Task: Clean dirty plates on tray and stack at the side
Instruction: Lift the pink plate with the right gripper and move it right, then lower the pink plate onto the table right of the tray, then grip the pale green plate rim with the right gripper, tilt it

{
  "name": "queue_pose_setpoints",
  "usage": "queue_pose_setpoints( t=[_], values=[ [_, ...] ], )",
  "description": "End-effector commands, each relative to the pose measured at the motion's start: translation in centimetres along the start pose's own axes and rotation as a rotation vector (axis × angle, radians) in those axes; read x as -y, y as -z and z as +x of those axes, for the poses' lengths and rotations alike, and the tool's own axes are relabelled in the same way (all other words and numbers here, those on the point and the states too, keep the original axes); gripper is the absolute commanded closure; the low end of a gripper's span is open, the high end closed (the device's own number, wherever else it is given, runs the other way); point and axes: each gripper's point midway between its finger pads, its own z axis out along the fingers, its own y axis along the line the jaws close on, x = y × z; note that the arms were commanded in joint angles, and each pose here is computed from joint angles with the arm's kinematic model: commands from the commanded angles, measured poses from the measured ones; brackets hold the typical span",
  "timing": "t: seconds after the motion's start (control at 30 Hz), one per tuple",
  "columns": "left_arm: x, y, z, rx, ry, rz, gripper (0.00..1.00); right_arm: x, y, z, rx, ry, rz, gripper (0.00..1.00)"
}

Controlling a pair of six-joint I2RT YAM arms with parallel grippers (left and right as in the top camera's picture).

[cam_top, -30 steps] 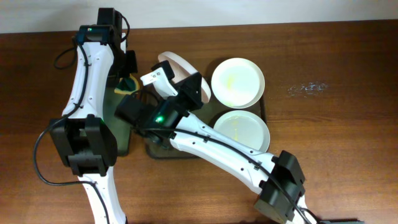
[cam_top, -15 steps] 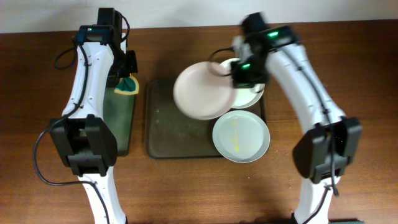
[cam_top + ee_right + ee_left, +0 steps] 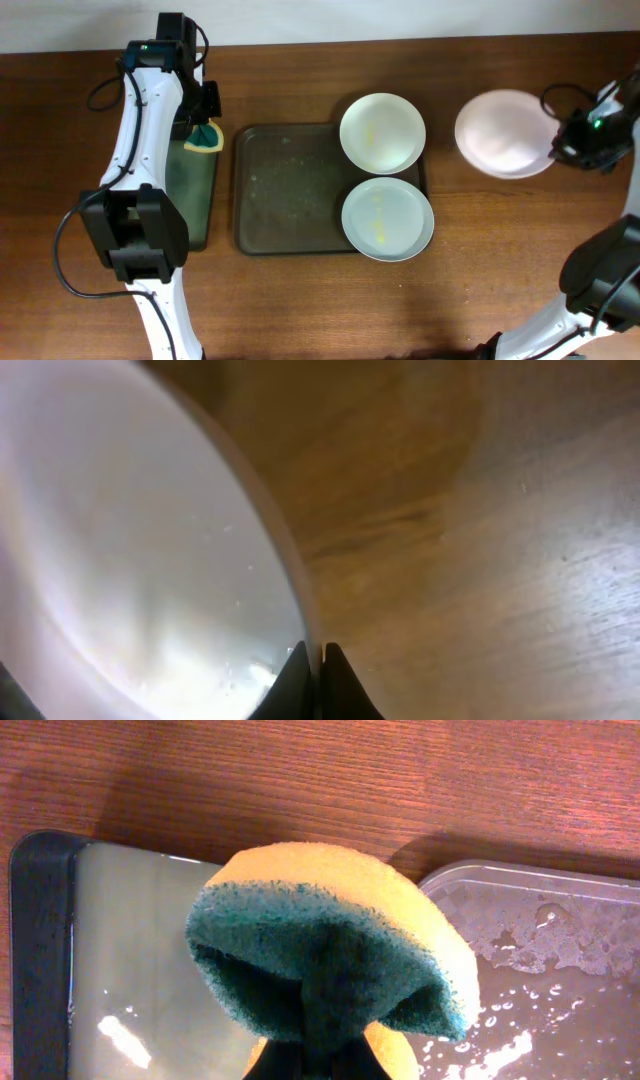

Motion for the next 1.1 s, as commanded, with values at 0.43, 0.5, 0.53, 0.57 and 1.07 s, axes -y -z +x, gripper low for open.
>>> queue_pose_setpoints(
  t=[0.43,0.5,0.53,0.57,1.07],
  values=[
    [0.6,0.3,0.1,0.000,0.004,0.013,1.00,3.9,-10.3,3.6,-0.033,-0.017,0.053,0.60],
    [0.6,0.3,0.1,0.000,0.003,0.013,1.00,3.4,-8.9,3.5,-0.049,-0.002,0.048,0.60],
    [0.6,0.3,0.1,0.000,0.003,0.013,1.00,2.9,-7.6,3.3,-0.045,0.004,0.040,0.60],
    [0.6,0.3,0.1,-0.001,0.003,0.013,1.00,1.5,-5.2,3.0,-0.024,0.018,0.011,0.60],
    [0.9,0.3,0.2,-0.002,-0.002,0.017,1.00,-11.4,-10.9,18.3,-0.225,0.461,-0.038,0.62]
  ],
)
